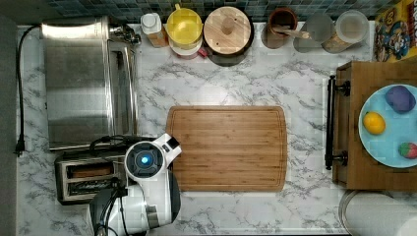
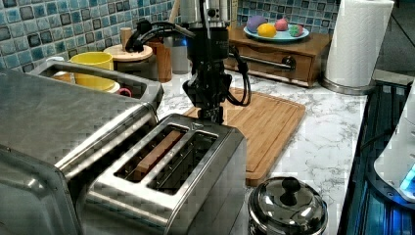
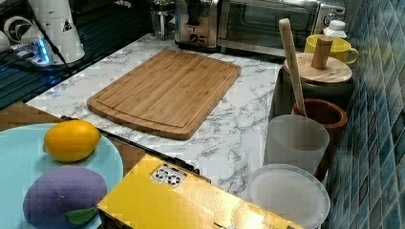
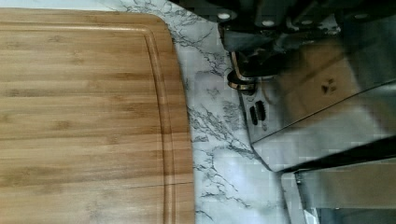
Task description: Turn on the toaster.
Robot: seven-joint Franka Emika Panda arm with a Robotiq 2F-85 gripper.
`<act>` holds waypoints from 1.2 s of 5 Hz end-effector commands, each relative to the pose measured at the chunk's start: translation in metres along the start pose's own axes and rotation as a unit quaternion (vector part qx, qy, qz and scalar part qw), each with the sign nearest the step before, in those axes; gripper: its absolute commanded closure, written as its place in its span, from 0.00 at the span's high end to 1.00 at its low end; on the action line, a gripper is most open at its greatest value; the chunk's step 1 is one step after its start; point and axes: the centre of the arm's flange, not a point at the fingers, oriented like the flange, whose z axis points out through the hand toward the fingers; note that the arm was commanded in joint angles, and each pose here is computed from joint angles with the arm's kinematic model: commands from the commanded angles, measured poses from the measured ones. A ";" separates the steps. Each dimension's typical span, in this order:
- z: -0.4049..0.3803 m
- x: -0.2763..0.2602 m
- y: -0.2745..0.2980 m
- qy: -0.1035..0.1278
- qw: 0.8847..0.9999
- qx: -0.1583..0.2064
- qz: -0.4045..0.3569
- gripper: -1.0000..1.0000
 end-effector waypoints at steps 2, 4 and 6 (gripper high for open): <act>0.168 -0.064 0.046 -0.176 0.983 -0.058 0.001 0.00; 0.171 -0.069 0.051 -0.179 0.982 -0.067 -0.003 0.00; 0.171 -0.069 0.051 -0.179 0.982 -0.067 -0.003 0.00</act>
